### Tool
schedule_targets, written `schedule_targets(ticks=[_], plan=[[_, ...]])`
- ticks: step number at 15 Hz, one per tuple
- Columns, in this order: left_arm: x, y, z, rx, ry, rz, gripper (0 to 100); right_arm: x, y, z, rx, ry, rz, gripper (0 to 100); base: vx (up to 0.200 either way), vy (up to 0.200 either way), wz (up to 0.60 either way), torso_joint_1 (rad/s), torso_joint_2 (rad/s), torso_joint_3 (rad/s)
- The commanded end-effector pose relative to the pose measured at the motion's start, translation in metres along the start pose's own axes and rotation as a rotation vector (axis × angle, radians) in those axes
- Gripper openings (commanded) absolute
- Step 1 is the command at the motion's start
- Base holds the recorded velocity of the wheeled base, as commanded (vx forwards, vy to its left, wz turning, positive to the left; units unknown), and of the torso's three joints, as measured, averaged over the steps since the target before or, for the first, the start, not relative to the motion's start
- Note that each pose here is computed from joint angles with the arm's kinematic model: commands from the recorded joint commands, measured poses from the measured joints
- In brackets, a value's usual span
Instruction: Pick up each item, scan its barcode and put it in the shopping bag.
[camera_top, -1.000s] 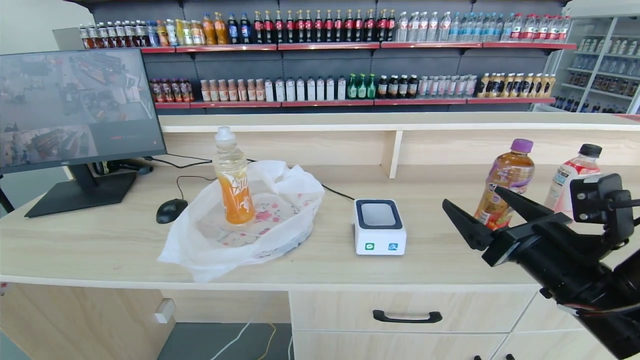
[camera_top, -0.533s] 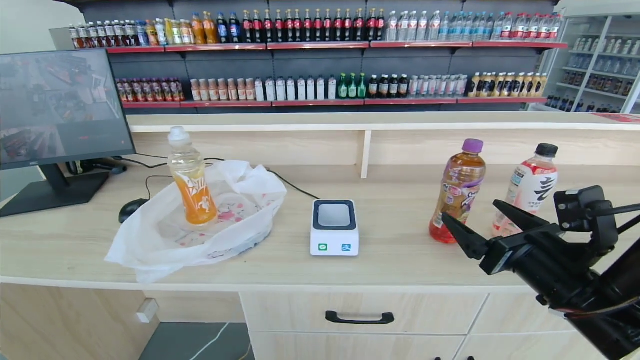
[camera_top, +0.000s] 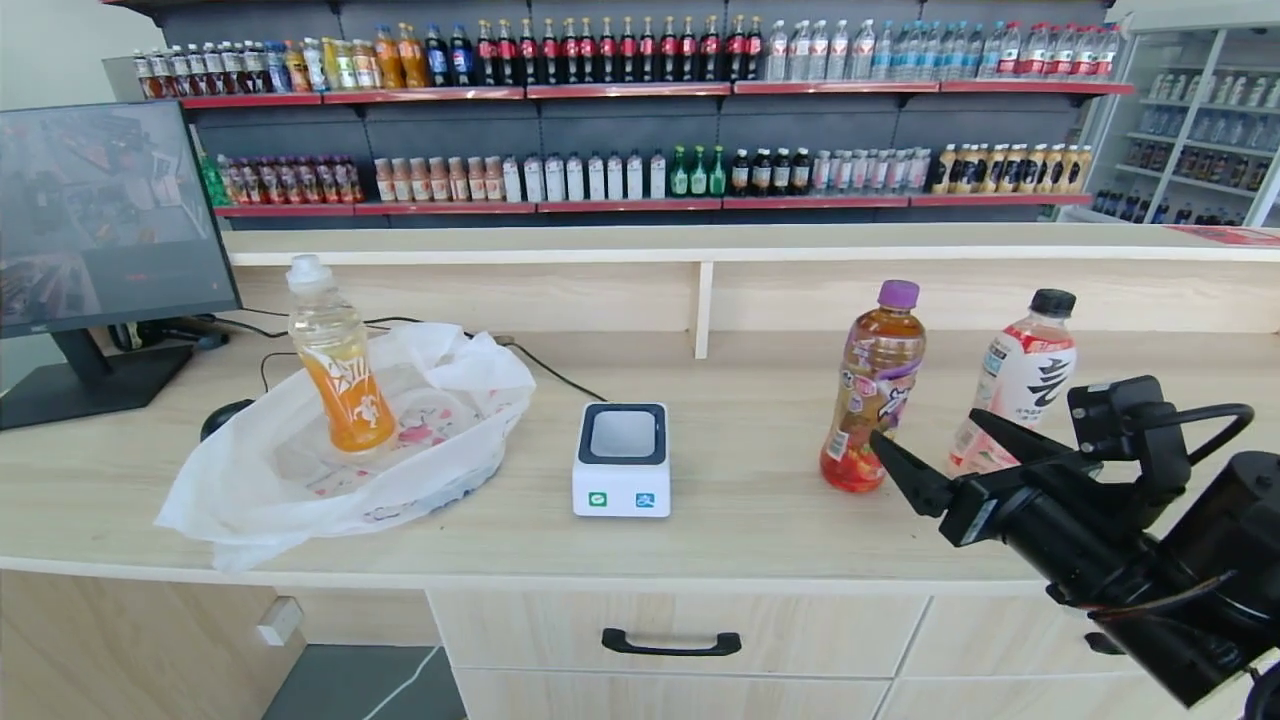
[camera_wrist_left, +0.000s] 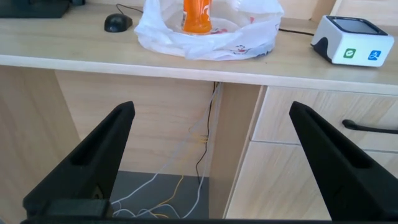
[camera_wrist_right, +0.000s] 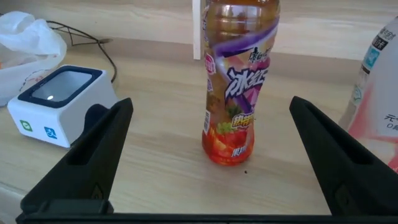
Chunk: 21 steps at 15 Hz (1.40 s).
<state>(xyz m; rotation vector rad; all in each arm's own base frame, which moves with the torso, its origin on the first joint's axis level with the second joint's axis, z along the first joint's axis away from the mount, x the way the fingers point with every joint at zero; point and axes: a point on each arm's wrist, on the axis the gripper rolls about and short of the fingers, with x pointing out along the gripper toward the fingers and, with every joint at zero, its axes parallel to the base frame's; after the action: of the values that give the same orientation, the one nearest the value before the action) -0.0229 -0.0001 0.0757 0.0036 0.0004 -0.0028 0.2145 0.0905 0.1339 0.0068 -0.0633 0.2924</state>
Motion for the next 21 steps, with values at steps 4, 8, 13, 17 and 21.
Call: schedule_targets(ticks=[4, 8, 13, 17, 21], plan=[[0.000, 0.000, 0.000, 0.001, 0.000, 0.000, 100, 0.016, 0.002, -0.013, -0.002, 0.039, 0.001, 100, 0.000, 0.000, 0.00, 0.000, 0.00, 0.000], [0.000, 0.000, 0.000, -0.001, 0.000, 0.000, 100, 0.028, -0.003, -0.019, 0.011, 0.050, -0.024, 100, 0.000, 0.000, 0.00, 0.000, 0.00, 0.000], [0.000, 0.000, 0.000, 0.001, 0.000, 0.000, 100, 0.043, -0.008, -0.030, 0.009, 0.072, -0.047, 100, 0.000, 0.000, 0.00, 0.000, 0.00, 0.000], [0.000, 0.000, 0.000, -0.001, 0.001, 0.001, 100, 0.060, -0.007, -0.032, 0.010, 0.049, -0.049, 100, 0.000, 0.000, 0.00, 0.000, 0.00, 0.000], [0.000, 0.000, 0.000, -0.001, 0.001, 0.000, 100, 0.072, -0.020, -0.036, 0.009, 0.042, -0.093, 100, 0.000, 0.000, 0.00, 0.000, 0.00, 0.000]])
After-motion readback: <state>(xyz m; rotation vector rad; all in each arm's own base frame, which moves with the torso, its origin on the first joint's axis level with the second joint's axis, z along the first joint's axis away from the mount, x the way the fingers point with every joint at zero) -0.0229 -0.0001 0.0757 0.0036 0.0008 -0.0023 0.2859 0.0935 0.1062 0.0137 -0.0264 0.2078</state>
